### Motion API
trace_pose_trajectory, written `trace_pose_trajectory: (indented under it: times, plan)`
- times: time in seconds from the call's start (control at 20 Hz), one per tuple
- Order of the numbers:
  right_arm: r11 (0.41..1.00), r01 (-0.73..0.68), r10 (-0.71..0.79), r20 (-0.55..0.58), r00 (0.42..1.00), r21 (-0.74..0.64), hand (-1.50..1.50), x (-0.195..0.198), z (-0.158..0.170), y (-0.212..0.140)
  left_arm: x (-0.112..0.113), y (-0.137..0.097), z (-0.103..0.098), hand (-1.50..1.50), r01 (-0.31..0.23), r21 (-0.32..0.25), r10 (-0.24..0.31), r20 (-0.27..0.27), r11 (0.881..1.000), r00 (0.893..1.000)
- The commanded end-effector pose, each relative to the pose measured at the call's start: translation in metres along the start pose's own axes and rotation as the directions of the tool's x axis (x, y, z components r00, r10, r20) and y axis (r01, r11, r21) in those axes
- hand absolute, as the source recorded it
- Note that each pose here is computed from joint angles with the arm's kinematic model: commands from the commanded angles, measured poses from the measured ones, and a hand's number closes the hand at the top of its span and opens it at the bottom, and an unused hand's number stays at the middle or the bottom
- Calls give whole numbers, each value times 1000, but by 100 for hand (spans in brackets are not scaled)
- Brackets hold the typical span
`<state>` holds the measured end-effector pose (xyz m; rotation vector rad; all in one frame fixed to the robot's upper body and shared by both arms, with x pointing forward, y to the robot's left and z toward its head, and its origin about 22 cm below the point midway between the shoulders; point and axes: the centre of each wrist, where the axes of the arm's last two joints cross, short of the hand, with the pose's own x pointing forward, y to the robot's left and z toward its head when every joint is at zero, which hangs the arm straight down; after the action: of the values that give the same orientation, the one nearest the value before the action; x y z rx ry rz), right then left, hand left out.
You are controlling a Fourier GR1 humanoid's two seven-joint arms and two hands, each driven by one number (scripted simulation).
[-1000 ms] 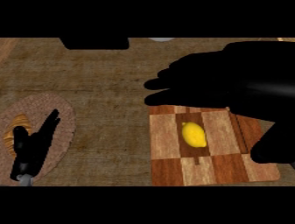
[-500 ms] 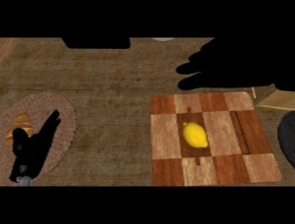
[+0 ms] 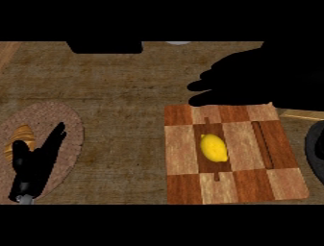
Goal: Pick the lemon from the cutting board and place it in the basket
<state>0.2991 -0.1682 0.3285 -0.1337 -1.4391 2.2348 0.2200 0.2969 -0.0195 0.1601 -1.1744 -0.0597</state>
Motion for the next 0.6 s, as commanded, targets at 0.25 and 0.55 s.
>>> trace_pose_trajectory:
  times: [0.25, 0.55]
  plan:
    - [999, 42, -42, 62, 997, 6, -150, 1, -41, 55, -42, -9, 9, 0, -16, 4, 16, -157, 1000, 987]
    - [998, -22, 22, -12, 1000, 52, -150, -5, -68, 81, -41, 4, 11, 0, -10, -12, 8, -150, 1000, 989]
